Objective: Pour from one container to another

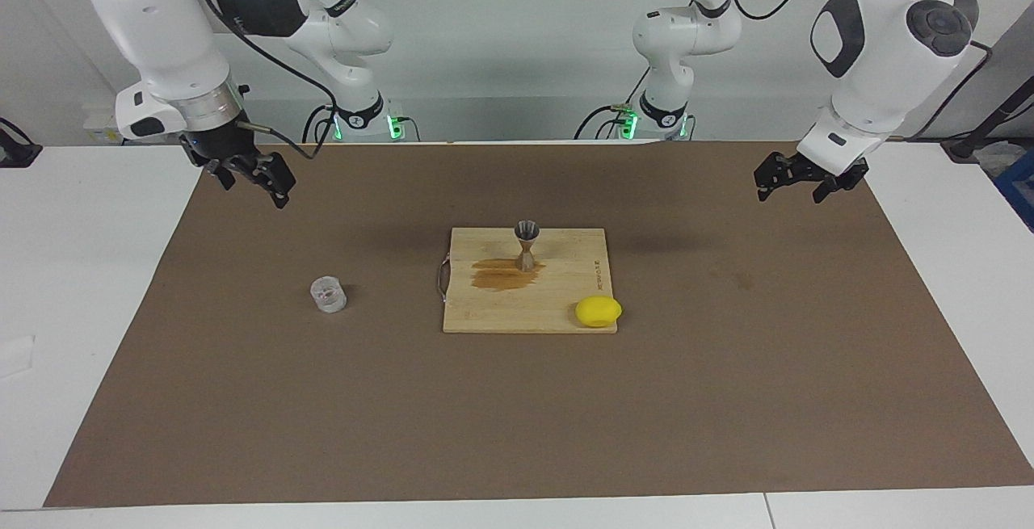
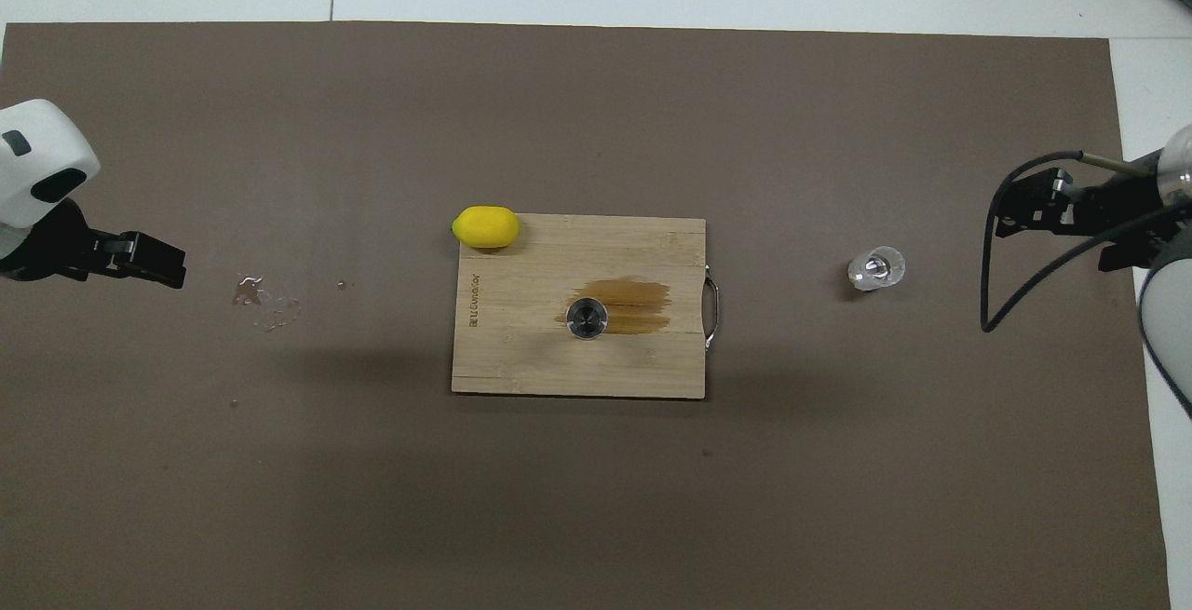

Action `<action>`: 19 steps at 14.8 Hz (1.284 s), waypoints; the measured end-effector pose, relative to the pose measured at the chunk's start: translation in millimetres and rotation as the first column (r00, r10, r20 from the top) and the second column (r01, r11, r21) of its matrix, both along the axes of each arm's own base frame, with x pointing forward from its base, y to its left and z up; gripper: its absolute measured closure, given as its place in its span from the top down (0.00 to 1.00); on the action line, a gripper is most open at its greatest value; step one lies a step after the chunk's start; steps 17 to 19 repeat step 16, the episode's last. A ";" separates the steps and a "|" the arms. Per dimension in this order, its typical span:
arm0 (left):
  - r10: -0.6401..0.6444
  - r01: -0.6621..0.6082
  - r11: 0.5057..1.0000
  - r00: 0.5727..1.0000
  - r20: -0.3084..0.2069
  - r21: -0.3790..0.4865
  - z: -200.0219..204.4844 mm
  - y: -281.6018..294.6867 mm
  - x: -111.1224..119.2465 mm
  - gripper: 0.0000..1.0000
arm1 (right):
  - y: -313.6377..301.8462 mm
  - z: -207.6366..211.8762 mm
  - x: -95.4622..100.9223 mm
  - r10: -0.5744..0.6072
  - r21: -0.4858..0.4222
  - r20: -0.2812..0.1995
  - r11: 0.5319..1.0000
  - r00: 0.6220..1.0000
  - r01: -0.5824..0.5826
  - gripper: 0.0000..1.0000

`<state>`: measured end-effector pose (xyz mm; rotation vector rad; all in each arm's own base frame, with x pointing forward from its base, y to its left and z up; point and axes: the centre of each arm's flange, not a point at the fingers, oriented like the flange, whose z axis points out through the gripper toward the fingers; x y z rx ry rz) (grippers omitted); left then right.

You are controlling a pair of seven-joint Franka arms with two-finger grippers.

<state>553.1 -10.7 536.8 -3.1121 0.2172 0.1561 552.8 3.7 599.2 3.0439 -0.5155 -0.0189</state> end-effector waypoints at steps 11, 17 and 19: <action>0.000 0.000 1.000 1.000 0.000 0.000 0.8 0.2 0.0 1.00 | 5.4 4.0 -15.6 0.074 0.009 -0.036 0.997 0.997 -0.074 1.00; 0.000 0.000 1.000 1.000 0.000 0.000 0.8 0.1 0.0 1.00 | 6.9 2.2 -15.8 0.077 0.009 -0.040 0.997 0.996 -0.077 1.00; 0.000 0.000 1.000 1.000 0.000 0.000 0.8 0.1 0.0 1.00 | 6.9 2.2 -15.8 0.077 0.009 -0.040 0.997 0.996 -0.077 1.00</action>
